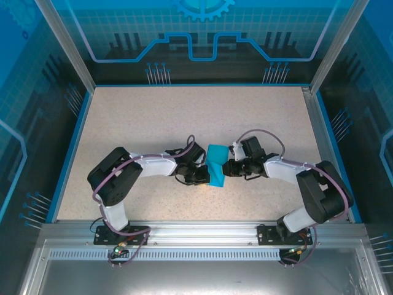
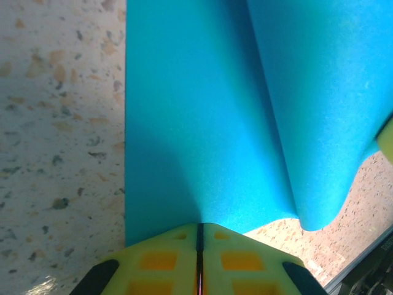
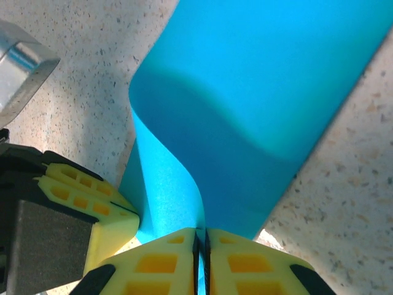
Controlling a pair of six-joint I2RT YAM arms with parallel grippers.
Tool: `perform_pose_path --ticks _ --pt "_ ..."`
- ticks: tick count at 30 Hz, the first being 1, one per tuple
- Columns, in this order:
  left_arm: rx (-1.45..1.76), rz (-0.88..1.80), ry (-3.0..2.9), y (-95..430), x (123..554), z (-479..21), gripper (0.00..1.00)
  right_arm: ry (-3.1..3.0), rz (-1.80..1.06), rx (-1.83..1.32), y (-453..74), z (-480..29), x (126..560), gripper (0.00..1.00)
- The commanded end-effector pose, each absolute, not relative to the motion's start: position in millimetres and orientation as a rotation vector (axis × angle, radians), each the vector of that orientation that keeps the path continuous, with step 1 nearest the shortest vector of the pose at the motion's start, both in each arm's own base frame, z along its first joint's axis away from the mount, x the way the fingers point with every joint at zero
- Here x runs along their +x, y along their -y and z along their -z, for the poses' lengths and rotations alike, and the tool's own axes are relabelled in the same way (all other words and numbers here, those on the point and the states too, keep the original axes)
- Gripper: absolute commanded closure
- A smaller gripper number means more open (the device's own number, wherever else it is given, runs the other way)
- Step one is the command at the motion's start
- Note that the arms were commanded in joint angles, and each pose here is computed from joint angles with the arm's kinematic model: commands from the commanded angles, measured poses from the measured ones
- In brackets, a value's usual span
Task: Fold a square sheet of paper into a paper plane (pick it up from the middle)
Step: Fold the triangle a second time at the center of the table.
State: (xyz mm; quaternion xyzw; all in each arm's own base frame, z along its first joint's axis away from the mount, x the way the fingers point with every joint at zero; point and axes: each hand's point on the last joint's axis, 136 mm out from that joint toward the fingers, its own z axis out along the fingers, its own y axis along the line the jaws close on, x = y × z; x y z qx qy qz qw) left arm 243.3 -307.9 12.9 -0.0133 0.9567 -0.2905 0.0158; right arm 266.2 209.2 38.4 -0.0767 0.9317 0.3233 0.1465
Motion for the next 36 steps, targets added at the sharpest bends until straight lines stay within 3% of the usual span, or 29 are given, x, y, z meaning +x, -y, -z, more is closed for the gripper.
perform_pose_path --ticks 1,36 --pt "-0.053 0.739 -3.011 289 242 -2 0.88 -2.713 -0.889 -0.235 -204 -35 273 0.87" --pt "-0.037 0.756 -3.009 293 243 -3 0.88 -2.796 -0.817 -0.223 -202 -19 282 0.85"
